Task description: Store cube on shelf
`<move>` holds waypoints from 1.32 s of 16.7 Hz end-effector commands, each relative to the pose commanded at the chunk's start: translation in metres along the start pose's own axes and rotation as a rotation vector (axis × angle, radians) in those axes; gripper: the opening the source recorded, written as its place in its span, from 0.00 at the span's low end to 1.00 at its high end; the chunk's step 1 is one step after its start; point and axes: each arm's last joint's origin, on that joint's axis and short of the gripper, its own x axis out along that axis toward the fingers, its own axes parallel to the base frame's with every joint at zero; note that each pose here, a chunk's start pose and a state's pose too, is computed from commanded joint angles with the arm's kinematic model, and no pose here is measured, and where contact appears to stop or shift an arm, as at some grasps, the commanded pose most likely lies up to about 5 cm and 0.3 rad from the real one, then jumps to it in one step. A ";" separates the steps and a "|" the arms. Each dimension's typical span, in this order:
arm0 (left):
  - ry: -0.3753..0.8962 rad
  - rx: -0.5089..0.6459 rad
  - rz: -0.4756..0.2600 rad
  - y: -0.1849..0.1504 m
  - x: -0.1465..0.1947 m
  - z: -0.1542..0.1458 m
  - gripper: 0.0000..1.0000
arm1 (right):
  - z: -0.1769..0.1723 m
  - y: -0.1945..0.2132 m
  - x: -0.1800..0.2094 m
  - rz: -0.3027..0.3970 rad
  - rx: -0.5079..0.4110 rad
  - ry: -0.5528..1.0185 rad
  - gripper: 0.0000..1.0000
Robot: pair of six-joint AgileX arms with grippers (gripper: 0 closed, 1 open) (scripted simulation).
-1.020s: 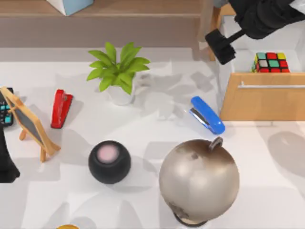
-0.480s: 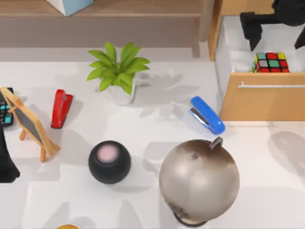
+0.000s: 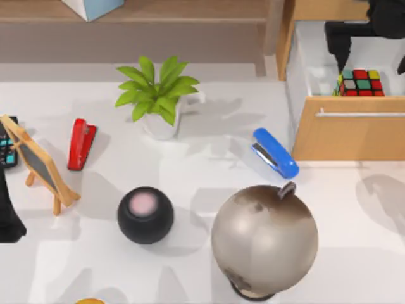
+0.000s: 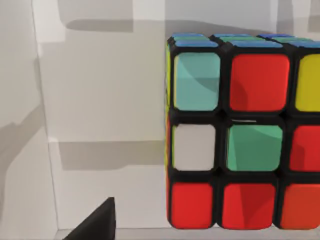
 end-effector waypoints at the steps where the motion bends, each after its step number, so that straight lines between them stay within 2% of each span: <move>1: 0.000 0.000 0.000 0.000 0.000 0.000 1.00 | -0.001 0.003 0.000 0.001 -0.006 -0.001 1.00; 7: 0.000 0.000 0.000 0.000 0.000 0.000 1.00 | -0.007 0.002 0.006 0.000 -0.002 0.001 1.00; 14: 0.000 0.000 0.000 0.000 0.000 0.000 1.00 | 0.002 0.000 0.057 -0.002 -0.001 0.006 1.00; 19: 0.000 0.000 0.000 0.000 0.000 0.000 1.00 | 0.004 0.000 0.060 0.000 0.000 0.000 1.00; 22: 0.000 0.000 0.000 0.000 0.000 0.000 1.00 | 0.004 0.000 0.060 0.000 0.000 0.000 0.77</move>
